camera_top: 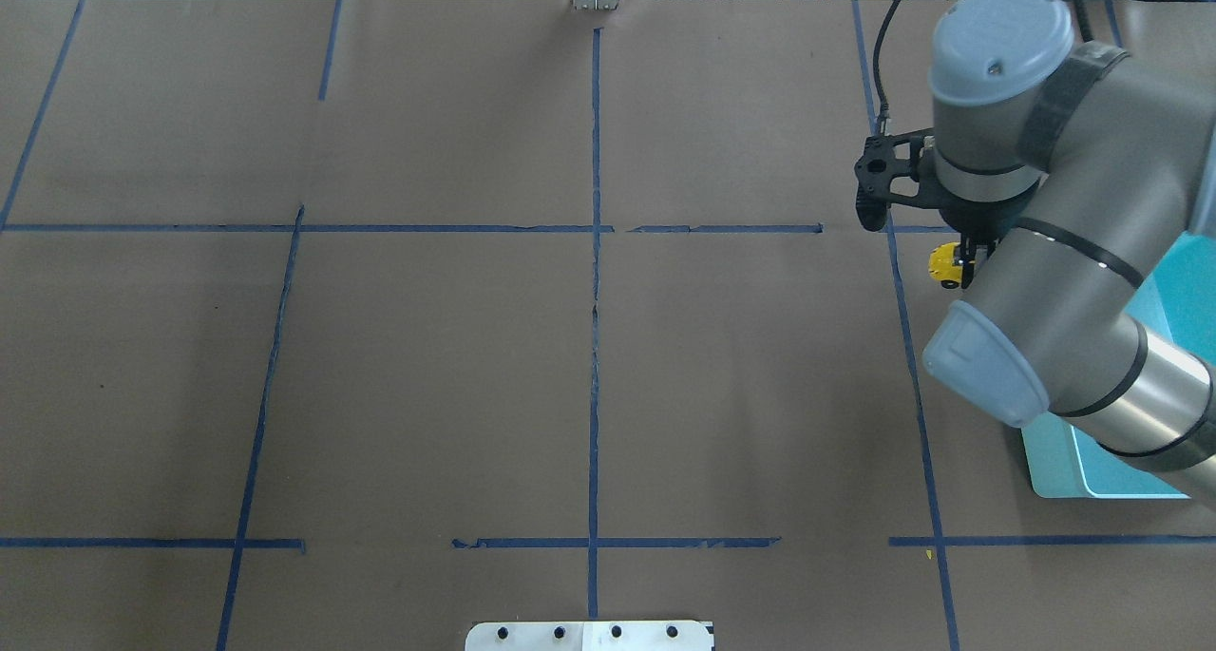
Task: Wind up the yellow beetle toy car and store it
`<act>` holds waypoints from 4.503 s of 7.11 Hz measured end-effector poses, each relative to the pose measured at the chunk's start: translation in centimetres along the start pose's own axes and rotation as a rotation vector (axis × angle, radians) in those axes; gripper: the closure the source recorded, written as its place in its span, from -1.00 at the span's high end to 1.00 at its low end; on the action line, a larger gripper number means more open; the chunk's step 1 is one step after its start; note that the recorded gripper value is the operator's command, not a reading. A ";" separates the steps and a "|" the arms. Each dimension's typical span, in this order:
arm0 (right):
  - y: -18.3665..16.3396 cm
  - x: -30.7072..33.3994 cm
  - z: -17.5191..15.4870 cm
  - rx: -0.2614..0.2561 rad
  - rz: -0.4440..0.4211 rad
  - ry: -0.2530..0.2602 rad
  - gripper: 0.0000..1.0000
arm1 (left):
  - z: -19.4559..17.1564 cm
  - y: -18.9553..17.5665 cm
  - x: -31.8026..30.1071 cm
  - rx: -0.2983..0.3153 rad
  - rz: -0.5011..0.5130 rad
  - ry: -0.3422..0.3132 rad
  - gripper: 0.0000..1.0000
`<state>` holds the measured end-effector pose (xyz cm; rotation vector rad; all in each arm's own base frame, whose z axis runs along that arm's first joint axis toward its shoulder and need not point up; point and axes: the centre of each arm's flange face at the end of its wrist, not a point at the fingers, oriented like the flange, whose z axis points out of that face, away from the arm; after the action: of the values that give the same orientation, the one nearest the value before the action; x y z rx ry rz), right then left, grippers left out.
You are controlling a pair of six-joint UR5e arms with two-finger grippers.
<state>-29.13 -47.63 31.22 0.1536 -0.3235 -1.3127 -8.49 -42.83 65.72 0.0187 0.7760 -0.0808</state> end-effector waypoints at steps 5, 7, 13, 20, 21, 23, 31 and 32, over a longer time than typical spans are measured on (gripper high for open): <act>9.2 -2.7 5.2 0.046 -0.019 -0.003 -0.16 | 0.2 0.1 -0.2 -0.004 -0.004 0.001 1.00; 12.5 -3.7 9.0 0.137 -0.066 0.043 -0.16 | 0.2 0.1 -0.1 -0.005 -0.005 0.002 1.00; 19.1 -6.0 14.9 0.227 -0.210 0.147 -0.01 | 0.4 -0.1 -0.2 -0.009 -0.005 0.003 1.00; 19.2 -5.6 16.9 0.247 -0.220 0.153 0.97 | 0.5 -0.2 -0.2 -0.009 -0.006 0.002 1.00; 19.1 -5.6 16.9 0.253 -0.219 0.143 0.97 | 0.5 -0.2 -0.3 -0.008 -0.004 0.002 1.00; 19.4 -5.4 16.7 0.270 -0.202 0.106 0.97 | 0.5 -0.3 -0.3 -0.004 0.000 0.003 1.00; 45.2 14.3 20.4 0.221 0.774 -0.242 0.98 | 0.6 -0.3 -0.3 -0.006 0.001 0.003 1.00; 46.6 14.9 20.5 0.205 0.933 -0.262 0.98 | 0.6 -0.3 -0.3 -0.006 0.000 0.003 1.00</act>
<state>10.56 -48.69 66.38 -0.0091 -0.6572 -0.3691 -8.28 -43.17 66.33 0.0134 0.7792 -0.0782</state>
